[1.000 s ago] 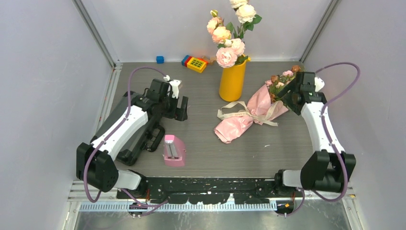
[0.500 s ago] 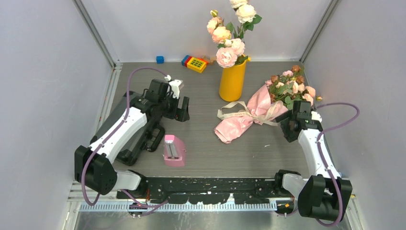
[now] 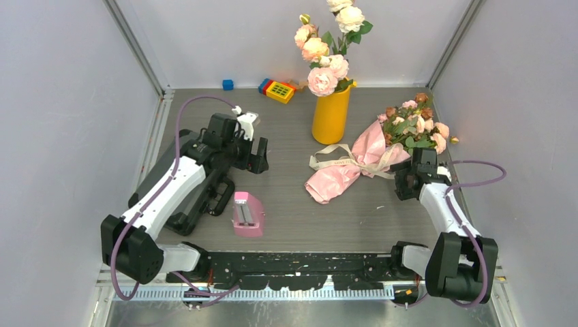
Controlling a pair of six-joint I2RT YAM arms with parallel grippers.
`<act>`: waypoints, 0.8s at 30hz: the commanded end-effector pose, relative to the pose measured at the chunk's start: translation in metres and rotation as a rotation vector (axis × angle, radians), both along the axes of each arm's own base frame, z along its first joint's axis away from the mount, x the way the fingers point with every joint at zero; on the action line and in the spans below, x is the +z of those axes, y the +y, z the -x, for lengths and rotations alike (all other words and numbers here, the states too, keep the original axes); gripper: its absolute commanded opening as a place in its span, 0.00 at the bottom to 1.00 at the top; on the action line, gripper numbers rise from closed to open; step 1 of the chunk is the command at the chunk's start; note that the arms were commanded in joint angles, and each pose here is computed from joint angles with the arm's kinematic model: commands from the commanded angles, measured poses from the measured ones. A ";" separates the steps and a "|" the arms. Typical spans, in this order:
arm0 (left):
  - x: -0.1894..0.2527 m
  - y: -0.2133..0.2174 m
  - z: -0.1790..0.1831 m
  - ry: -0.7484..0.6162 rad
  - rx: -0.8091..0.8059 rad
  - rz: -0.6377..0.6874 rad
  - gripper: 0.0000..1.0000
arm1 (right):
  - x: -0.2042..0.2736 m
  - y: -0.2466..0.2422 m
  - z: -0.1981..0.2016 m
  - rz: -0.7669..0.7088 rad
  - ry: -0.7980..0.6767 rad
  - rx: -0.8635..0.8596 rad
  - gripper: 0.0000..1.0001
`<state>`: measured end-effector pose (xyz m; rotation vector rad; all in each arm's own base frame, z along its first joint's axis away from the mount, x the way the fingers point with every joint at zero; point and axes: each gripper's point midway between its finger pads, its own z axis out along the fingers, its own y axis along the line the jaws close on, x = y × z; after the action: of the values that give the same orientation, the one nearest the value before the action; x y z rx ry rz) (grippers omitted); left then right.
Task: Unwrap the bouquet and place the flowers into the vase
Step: Untie the ribbon from the wrapping paper.
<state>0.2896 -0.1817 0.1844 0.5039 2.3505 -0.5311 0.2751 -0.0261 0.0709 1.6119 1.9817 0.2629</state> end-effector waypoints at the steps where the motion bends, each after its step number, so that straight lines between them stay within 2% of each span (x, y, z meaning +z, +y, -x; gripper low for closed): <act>1: 0.016 -0.002 -0.003 -0.072 -0.013 0.022 0.88 | 0.004 -0.006 -0.021 -0.009 -0.059 -0.049 0.70; 13: 0.016 -0.004 -0.002 -0.072 -0.023 0.029 0.88 | -0.013 -0.013 -0.027 0.015 -0.025 -0.065 0.64; 22: 0.014 -0.005 -0.001 -0.063 -0.031 0.033 0.88 | -0.023 -0.009 -0.036 -0.020 -0.025 -0.069 0.55; 24: 0.013 -0.005 -0.001 -0.060 -0.033 0.033 0.88 | -0.025 -0.008 -0.039 -0.032 -0.022 -0.069 0.50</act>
<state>0.2887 -0.1815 0.1846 0.5047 2.3456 -0.5329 0.2990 -0.0308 0.0419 1.6731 1.9678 0.2520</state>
